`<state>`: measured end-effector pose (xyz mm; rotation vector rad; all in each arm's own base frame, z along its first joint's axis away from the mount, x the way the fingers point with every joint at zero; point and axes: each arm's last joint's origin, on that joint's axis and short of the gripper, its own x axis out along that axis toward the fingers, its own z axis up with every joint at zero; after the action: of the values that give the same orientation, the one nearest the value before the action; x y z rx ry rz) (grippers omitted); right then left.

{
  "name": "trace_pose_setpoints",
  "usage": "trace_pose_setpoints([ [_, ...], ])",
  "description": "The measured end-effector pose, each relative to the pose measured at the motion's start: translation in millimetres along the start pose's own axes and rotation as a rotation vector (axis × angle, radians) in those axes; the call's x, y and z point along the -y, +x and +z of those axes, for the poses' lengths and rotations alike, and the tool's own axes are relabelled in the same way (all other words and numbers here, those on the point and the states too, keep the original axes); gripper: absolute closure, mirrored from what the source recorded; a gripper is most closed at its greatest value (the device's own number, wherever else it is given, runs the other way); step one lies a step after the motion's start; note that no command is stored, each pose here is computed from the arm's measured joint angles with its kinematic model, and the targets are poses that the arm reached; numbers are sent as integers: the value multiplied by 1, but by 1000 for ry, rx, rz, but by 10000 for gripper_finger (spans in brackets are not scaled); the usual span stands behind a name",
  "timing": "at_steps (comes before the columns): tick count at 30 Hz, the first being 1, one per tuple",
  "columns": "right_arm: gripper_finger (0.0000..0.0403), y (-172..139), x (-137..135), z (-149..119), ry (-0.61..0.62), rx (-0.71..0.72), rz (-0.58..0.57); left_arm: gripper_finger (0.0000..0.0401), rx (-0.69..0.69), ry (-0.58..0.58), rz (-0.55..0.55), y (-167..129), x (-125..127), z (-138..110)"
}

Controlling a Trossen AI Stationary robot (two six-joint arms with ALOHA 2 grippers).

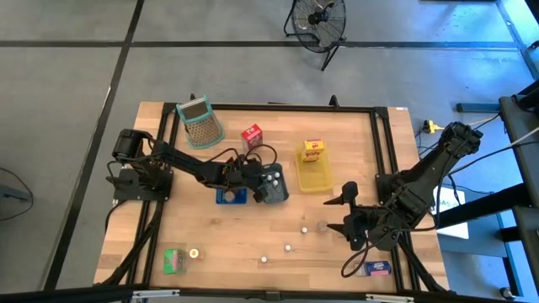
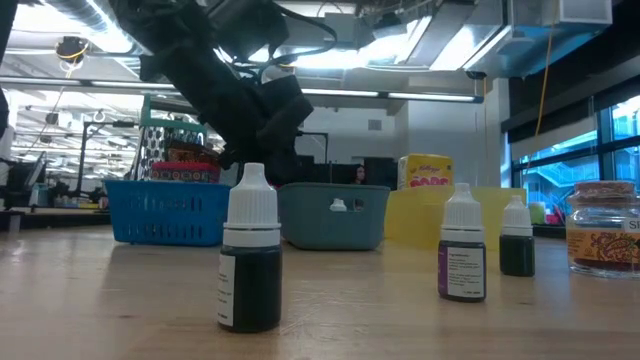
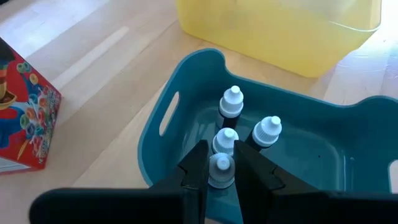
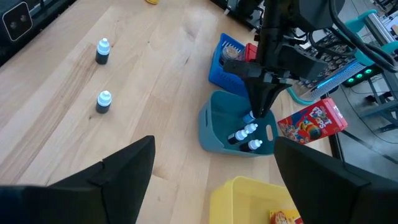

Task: Pick & Place Kitchen Items
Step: Put the small food coloring bottle into the gray bin

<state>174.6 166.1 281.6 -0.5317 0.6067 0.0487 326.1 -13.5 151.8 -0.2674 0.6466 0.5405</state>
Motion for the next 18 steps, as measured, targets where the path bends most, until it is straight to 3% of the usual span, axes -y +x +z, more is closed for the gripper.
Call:
trace_pose_setpoints([
  [18, 71, 0, 0, 0, 0, 0, 0, 352, -26, 20, -23, 5, -9, 4],
])
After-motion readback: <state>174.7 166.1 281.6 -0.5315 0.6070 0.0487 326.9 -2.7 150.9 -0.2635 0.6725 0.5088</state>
